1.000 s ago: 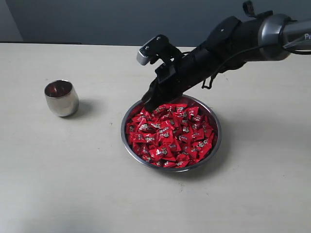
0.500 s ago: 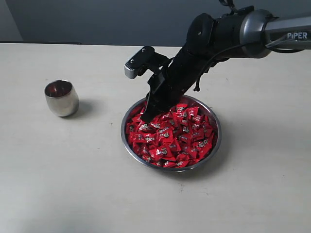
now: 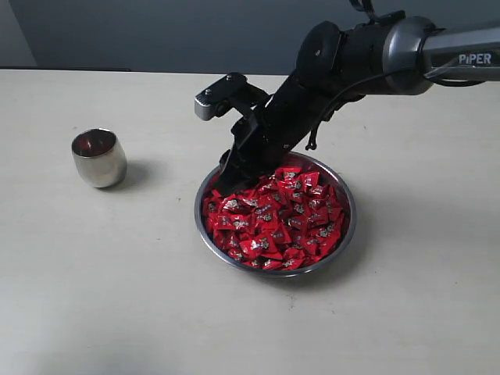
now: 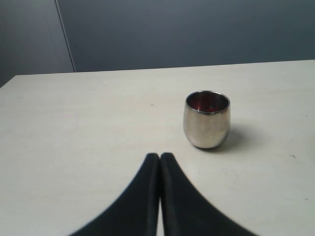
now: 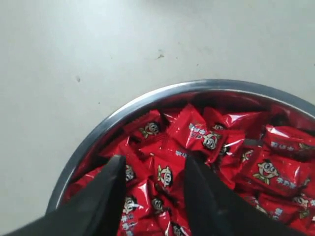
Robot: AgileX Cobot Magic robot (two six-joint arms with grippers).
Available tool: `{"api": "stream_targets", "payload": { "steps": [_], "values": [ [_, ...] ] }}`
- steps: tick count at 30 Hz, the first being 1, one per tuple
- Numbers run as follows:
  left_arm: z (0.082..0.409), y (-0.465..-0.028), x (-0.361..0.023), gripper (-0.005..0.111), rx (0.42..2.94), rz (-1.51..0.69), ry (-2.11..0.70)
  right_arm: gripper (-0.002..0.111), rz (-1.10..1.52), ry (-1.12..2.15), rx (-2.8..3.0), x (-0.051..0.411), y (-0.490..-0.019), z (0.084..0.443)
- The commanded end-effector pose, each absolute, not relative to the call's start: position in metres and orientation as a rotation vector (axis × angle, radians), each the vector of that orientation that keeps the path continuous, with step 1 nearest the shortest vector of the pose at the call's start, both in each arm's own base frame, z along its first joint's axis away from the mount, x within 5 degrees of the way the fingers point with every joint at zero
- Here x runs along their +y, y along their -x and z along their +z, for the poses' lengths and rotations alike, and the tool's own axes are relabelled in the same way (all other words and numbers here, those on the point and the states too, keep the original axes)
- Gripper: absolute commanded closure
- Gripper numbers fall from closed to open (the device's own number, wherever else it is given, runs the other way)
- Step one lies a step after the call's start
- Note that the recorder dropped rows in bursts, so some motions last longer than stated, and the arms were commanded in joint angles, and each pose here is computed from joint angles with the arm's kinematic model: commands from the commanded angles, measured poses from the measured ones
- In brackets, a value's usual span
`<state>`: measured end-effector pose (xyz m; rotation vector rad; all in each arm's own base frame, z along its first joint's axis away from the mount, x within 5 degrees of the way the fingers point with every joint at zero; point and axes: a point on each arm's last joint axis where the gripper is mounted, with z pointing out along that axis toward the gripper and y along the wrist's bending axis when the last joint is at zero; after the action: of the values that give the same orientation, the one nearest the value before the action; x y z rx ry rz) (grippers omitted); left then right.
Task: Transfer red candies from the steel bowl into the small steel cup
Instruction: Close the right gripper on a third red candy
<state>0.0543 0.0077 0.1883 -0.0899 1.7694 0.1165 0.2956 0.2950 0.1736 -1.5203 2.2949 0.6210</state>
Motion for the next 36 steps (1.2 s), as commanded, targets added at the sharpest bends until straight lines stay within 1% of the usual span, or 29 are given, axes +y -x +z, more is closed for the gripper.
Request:
{"api": "stream_targets", "payload": {
  "steps": [1,9,17,22,28,34,36],
  "values": [
    [0.187,-0.054,0.008,0.106,1.767,0.114,0.092,0.071,0.623,1.496,2.285,0.297,-0.298,0.174],
    [0.187,-0.054,0.008,0.106,1.767,0.114,0.092,0.071,0.606,1.527,2.330,0.301,-0.299,0.148],
    [0.187,-0.054,0.008,0.106,1.767,0.114,0.092,0.071,0.538,1.545,2.273,0.306,-0.299,0.147],
    [0.187,-0.054,0.008,0.106,1.767,0.114,0.092,0.071,0.537,1.546,2.277,0.306,-0.299,0.145],
    [0.187,-0.054,0.008,0.106,1.767,0.114,0.092,0.071,0.536,1.560,2.303,0.306,-0.299,0.133],
    [0.187,-0.054,0.008,0.106,1.767,0.114,0.092,0.071,0.534,1.562,2.304,0.306,-0.299,0.133],
    [0.187,-0.054,0.008,0.106,1.767,0.114,0.092,0.072,0.536,1.558,2.306,0.306,-0.299,0.133]
  ]
}}
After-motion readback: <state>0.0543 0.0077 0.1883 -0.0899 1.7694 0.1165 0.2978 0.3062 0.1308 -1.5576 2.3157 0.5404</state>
